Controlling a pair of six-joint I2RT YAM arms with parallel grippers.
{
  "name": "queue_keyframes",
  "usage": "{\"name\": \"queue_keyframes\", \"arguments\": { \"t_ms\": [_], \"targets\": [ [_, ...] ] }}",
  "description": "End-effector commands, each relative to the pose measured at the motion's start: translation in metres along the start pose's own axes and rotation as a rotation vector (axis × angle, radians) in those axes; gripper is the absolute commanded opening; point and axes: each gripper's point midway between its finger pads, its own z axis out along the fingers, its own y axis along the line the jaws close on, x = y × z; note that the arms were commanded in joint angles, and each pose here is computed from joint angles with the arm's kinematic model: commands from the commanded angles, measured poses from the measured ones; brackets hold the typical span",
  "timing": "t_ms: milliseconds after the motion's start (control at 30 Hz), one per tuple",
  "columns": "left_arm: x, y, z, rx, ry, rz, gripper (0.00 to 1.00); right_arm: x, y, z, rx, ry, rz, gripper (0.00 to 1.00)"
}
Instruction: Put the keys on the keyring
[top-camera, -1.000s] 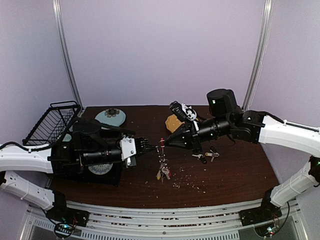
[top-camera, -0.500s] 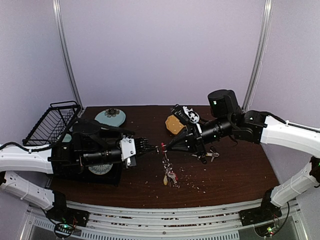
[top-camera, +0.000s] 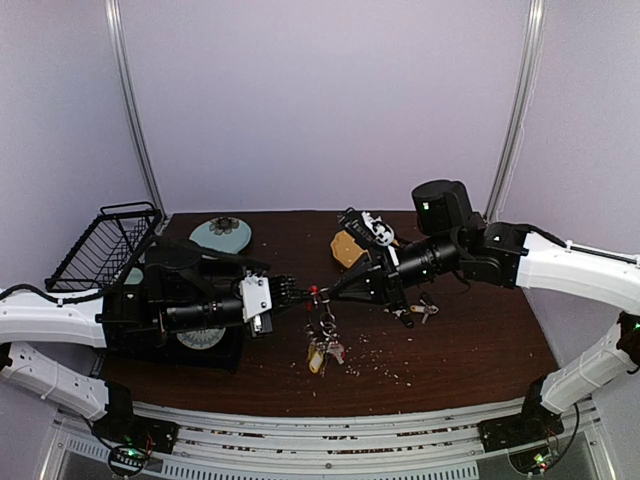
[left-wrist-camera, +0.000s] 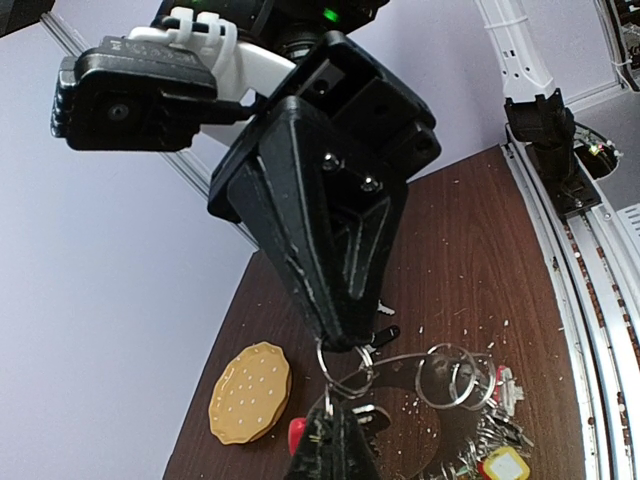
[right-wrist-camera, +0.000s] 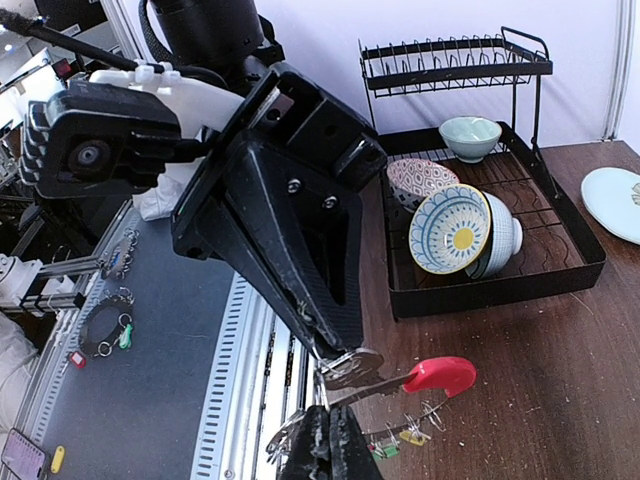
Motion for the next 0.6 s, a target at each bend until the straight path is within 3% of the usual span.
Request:
{"name": "queue_keyframes", "arguments": {
  "t_ms": [0, 567],
  "targets": [
    [-0.014, 0.008, -0.005, -0.027, -0.059, -0.008, 0.00, -0.013, -0.001, -0.001, 0.013, -0.036, -0.016, 0.00],
    [-0.007, 0.001, 0.000, -0.004, -0.038, 0.002, 0.00, -0.023, -0.009, -0.002, 0.056, -0.060, 0.000, 0.00]
  ]
}}
